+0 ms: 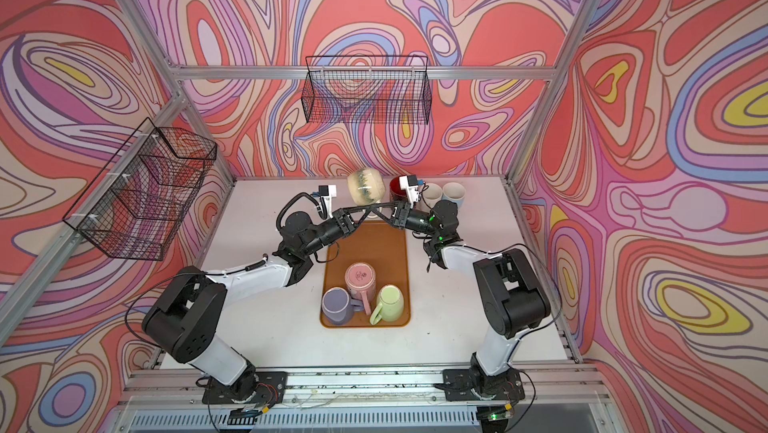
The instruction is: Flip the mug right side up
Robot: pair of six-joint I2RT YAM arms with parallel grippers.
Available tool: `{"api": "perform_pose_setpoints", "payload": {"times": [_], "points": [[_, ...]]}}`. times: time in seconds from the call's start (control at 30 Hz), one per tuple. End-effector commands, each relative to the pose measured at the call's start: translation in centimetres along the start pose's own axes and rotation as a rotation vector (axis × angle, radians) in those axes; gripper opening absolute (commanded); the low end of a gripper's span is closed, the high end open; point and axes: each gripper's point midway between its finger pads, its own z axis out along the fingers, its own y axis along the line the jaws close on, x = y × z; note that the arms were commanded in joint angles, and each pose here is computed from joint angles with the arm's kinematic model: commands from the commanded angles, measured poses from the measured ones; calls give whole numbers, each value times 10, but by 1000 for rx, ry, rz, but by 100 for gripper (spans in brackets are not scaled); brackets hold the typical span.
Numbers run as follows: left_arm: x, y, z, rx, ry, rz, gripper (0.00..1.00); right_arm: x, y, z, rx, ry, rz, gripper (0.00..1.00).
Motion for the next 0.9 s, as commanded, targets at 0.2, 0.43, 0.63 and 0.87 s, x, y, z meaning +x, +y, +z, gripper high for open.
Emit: {"api": "perform_pose_setpoints", "payload": {"times": [0.2, 0.43, 0.63, 0.87], "points": [[-2, -17, -11, 40, -29, 98, 0, 1, 19, 4, -29, 30, -69, 20], [0, -14, -12, 39, -30, 97, 0, 1, 13, 3, 31, 39, -81, 23], [0, -13, -15, 36, -34, 96, 0, 0, 10, 3, 50, 41, -85, 27], [0, -9, -20, 26, -42, 90, 0, 1, 3, 4, 81, 51, -83, 30]]}}
